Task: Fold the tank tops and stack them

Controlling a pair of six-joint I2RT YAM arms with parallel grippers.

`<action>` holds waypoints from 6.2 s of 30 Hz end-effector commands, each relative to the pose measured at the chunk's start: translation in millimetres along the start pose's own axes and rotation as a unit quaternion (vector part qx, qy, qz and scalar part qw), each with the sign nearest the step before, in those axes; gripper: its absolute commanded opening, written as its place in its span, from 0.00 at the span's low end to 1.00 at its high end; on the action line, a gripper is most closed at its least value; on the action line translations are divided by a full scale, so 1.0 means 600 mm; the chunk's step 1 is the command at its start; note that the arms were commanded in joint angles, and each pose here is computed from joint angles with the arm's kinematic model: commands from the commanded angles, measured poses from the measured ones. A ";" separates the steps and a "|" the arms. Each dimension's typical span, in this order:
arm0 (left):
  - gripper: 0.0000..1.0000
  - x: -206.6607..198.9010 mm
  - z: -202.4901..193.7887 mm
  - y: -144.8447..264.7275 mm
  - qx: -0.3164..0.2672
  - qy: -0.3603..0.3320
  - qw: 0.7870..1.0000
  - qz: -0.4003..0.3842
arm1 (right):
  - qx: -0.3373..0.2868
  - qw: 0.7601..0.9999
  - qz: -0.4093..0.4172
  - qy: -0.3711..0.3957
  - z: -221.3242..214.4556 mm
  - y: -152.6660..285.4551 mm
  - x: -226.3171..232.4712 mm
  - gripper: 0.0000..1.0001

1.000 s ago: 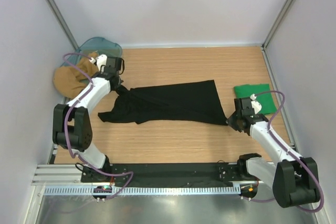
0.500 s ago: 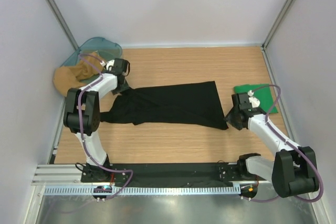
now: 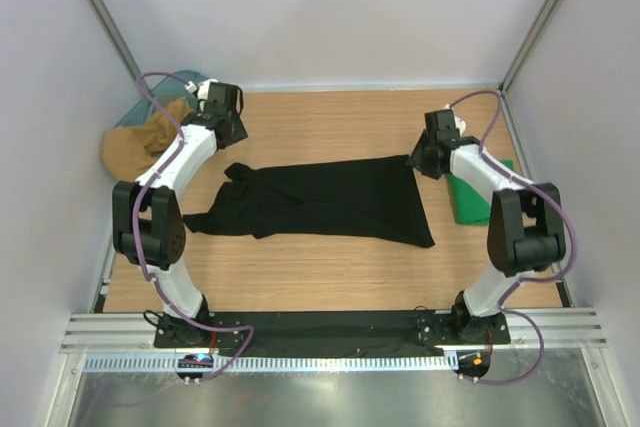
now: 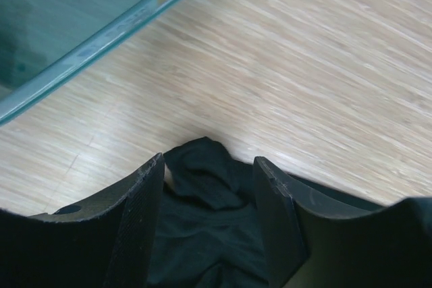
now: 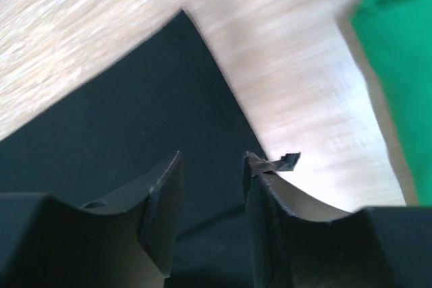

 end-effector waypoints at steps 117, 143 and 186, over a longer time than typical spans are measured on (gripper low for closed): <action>0.00 -0.073 -0.199 0.086 0.026 -0.069 0.991 -0.116 | -0.103 0.990 -0.069 -0.062 -0.057 0.061 -0.095 0.03; 0.65 0.004 -0.242 0.160 -0.010 -0.004 0.996 -0.091 | -0.089 0.995 -0.012 -0.037 -0.060 0.058 -0.078 0.41; 0.65 0.085 -0.306 0.119 0.055 0.146 0.984 -0.088 | -0.033 0.997 -0.040 -0.052 -0.076 0.030 -0.075 0.47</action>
Point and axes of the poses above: each gripper's point midway between its finger pads, its own y axis back along the fingers, its own x axis along the line the jaws close on, z = x × y, the point moved 10 cm from there along y, back along the fingers, and after that the axes turned 10 degrees about -y, right-handed, at the moved point
